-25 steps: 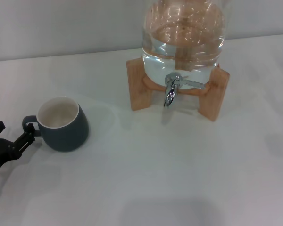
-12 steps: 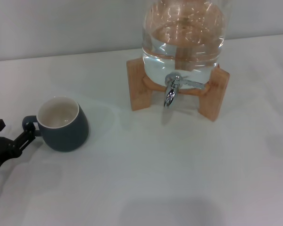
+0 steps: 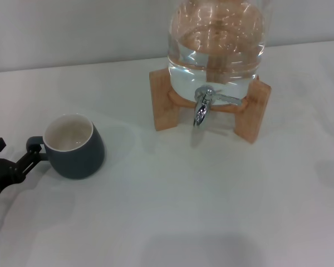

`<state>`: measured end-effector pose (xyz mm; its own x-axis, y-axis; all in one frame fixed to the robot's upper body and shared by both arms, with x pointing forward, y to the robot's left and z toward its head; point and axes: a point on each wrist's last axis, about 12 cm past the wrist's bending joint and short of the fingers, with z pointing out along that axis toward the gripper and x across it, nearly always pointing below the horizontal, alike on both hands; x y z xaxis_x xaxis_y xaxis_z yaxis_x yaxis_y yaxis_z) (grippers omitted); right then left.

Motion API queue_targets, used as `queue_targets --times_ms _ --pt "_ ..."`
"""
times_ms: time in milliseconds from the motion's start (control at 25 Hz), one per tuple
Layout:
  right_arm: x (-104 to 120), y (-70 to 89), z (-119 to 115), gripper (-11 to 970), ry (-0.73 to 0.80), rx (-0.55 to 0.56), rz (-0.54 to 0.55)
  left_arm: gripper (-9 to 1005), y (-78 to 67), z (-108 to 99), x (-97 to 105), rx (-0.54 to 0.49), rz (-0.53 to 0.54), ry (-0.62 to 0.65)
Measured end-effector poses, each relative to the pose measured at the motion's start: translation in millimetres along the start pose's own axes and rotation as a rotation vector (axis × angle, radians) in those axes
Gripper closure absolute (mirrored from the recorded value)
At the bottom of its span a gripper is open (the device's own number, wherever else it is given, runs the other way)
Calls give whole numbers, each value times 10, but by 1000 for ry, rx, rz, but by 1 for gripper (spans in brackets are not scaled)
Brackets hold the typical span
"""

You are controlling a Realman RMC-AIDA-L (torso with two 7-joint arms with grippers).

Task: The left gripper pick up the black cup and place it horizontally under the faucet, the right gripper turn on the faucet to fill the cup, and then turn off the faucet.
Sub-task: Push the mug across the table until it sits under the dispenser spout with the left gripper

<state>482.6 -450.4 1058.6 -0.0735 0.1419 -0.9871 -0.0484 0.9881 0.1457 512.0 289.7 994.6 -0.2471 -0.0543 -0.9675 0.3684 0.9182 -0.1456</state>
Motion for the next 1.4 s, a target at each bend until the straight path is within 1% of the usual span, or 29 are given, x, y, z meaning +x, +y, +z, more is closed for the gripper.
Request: queue_targets --times_ms 240,440,680,880,1240,1400 --pt "-1 0 -1 106 0 0 0 121 1 1 -7 4 -21 -2" --pt "-7 3 9 106 -2 -2 -1 266 26 -4 -15 10 -47 7" --pt "-12 7 18 106 -3 -4 -2 504 24 2 -15 12 -44 10" --pt "-13 7 19 106 -4 -4 -2 748 24 2 -12 11 -41 12" --pt "-10 9 19 106 -3 -4 -1 833 23 2 -10 11 -39 13" --pt "-7 10 19 106 -2 -3 -1 837 16 15 -19 15 -37 11"
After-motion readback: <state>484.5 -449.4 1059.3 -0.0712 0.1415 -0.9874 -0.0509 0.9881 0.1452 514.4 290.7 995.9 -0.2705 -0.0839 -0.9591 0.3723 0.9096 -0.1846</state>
